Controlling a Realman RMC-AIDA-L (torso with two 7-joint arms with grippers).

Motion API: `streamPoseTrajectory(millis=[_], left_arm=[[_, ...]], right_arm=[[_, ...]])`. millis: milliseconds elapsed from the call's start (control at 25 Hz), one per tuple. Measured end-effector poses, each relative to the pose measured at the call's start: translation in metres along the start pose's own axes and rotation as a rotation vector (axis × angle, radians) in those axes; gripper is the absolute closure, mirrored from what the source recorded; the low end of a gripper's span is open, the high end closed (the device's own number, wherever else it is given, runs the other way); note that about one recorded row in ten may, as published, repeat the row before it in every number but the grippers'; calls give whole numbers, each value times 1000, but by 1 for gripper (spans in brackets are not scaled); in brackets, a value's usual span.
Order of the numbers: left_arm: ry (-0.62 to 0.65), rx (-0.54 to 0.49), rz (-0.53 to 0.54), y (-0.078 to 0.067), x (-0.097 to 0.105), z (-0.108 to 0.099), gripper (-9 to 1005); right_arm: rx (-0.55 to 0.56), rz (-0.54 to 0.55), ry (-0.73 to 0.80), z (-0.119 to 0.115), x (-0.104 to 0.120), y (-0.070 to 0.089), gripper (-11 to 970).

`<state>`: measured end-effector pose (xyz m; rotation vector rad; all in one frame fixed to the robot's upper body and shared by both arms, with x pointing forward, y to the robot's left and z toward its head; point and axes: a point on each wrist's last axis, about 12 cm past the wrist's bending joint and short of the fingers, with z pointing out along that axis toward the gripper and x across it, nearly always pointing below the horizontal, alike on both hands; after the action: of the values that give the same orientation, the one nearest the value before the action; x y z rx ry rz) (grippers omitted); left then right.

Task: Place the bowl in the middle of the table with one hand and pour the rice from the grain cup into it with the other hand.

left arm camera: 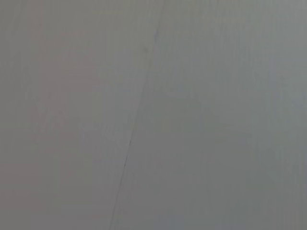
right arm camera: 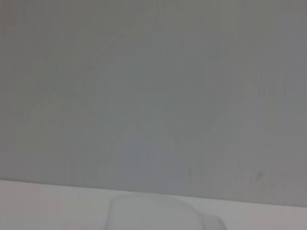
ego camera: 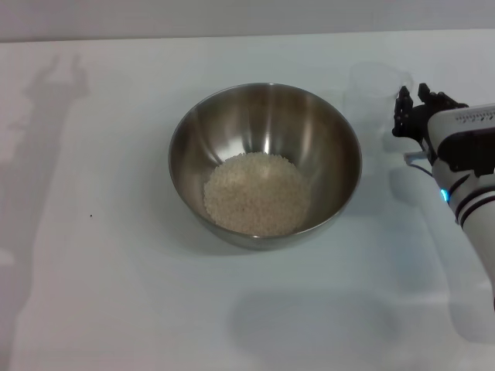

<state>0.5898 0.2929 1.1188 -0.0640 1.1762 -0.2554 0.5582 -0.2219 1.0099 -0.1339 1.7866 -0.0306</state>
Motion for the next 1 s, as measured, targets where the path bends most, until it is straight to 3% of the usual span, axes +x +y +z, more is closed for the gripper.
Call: streamPoseTrajectory(millis=[320, 640, 720, 800, 1000], left_arm=[[13, -6, 7, 2, 2, -3, 666], [64, -52, 34, 16, 10, -22, 664], [105, -73, 84, 23, 17, -35, 663], [105, -73, 84, 23, 17, -35, 663], [200, -58, 234, 27, 32, -68, 661]], right_arm=[[-13, -14, -59, -31, 14, 6, 715], [21, -36, -187, -64, 19, 1, 714], [69, -39, -294, -73, 11, -6, 714], [80, -43, -319, -74, 8, -8, 714], [119, -64, -428, -72, -5, -21, 714]])
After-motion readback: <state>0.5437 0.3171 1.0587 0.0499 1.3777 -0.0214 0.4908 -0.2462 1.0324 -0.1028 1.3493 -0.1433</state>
